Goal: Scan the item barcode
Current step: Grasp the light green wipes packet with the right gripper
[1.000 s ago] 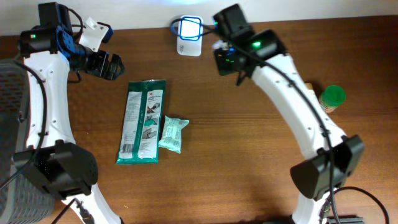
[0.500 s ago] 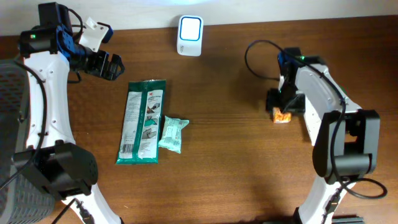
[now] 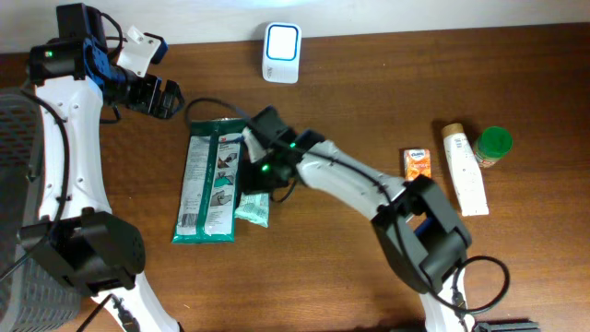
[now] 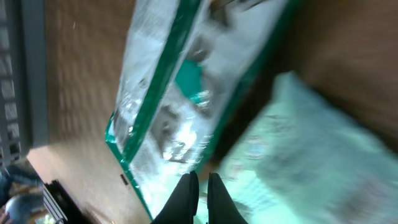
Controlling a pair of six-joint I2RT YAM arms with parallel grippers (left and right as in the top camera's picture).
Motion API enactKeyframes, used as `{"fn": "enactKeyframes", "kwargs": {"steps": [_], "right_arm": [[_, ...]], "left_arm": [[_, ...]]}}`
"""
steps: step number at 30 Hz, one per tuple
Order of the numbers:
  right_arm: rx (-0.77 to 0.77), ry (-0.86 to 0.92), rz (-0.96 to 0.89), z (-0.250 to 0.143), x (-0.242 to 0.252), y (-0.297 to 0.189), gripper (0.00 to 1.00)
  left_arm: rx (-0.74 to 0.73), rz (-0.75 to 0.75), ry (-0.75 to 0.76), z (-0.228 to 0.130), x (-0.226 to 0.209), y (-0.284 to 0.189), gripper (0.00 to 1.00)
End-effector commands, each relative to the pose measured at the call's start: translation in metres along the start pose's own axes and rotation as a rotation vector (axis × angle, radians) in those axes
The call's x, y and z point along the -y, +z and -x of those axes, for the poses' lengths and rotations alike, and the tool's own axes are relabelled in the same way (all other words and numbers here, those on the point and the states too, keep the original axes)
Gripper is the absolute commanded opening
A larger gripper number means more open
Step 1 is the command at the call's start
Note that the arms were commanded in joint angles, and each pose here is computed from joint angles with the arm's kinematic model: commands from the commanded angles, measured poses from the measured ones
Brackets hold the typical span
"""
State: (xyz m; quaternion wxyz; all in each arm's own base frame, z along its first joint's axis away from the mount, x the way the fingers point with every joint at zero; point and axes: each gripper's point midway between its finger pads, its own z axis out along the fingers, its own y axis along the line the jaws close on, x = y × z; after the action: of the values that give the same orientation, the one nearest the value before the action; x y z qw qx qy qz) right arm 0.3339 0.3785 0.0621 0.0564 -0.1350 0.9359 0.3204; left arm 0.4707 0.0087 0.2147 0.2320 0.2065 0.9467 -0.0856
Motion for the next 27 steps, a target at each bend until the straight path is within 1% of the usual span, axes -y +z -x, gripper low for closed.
{"fn": "enactKeyframes", "kwargs": {"steps": [1,3,5,6,7,8,9,10,11,13,14,15,16,17,18,19,21,22,24,25,27], "right_arm": [[-0.035,0.049,-0.015,-0.017,-0.007,0.030,0.04],[-0.092,0.060,-0.048,-0.034,-0.002,0.037,0.05],[-0.173,0.087,-0.182,-0.055,0.033,0.027,0.05],[-0.210,0.125,-0.277,-0.062,0.060,0.014,0.05],[-0.244,0.130,-0.296,-0.063,0.078,0.002,0.05],[-0.257,0.117,-0.293,-0.062,0.085,-0.004,0.06],[-0.262,0.105,-0.296,-0.059,0.097,-0.016,0.08],[-0.251,0.124,-0.295,-0.053,0.105,-0.025,0.09],[-0.243,0.109,-0.266,-0.048,0.107,-0.031,0.10],[-0.224,0.041,-0.163,-0.035,0.095,-0.051,0.15],[-0.205,-0.001,-0.150,-0.028,0.089,-0.070,0.16],[-0.175,-0.042,-0.143,-0.019,0.085,-0.086,0.23],[-0.143,-0.085,-0.145,-0.009,0.087,-0.095,0.44],[-0.105,-0.132,-0.141,0.003,0.091,-0.099,0.52],[-0.074,-0.159,-0.140,0.013,0.098,-0.099,0.63],[-0.037,-0.173,-0.137,0.025,0.106,-0.092,0.76],[-0.036,-0.206,-0.096,0.030,0.107,-0.074,0.81],[-0.052,-0.205,-0.015,0.028,0.104,-0.057,0.81],[-0.084,-0.184,0.083,0.023,0.103,-0.035,0.81],[-0.110,-0.167,0.129,0.017,0.103,-0.024,0.80],[-0.156,-0.145,0.156,0.005,0.105,-0.009,0.74]], "left_arm": [[0.016,0.005,0.015,0.003,0.000,-0.006,0.99],[0.016,0.005,0.015,0.003,0.000,-0.006,0.99],[0.016,0.005,0.015,0.003,0.000,-0.006,0.99],[0.016,0.005,0.015,0.003,0.000,-0.006,0.99],[0.016,0.005,0.015,0.003,0.000,-0.006,0.99],[0.016,0.005,0.015,0.003,0.000,-0.006,0.99],[0.015,0.005,0.015,0.003,0.000,-0.006,0.99],[0.016,0.005,0.015,0.003,0.000,-0.006,0.99],[0.016,0.005,0.015,0.003,0.000,-0.006,0.99],[0.015,0.005,0.015,0.003,0.000,-0.006,0.99],[0.015,0.005,0.015,0.003,0.000,-0.006,0.99],[0.015,0.005,0.015,0.003,0.000,-0.006,0.99],[0.015,0.005,0.015,0.003,0.000,-0.006,0.99],[0.015,0.005,0.015,0.003,0.000,-0.006,0.99],[0.016,0.005,0.015,0.003,0.000,-0.006,0.99],[0.016,0.005,0.015,0.003,0.000,-0.006,0.99],[0.015,0.005,0.015,0.003,0.000,-0.006,0.99],[0.016,0.005,0.015,0.003,0.000,-0.006,0.99],[0.015,0.005,0.015,0.003,0.000,-0.006,0.99],[0.016,0.005,0.015,0.003,0.000,-0.006,0.99],[0.016,0.005,0.015,0.003,0.000,-0.006,0.99]]}}
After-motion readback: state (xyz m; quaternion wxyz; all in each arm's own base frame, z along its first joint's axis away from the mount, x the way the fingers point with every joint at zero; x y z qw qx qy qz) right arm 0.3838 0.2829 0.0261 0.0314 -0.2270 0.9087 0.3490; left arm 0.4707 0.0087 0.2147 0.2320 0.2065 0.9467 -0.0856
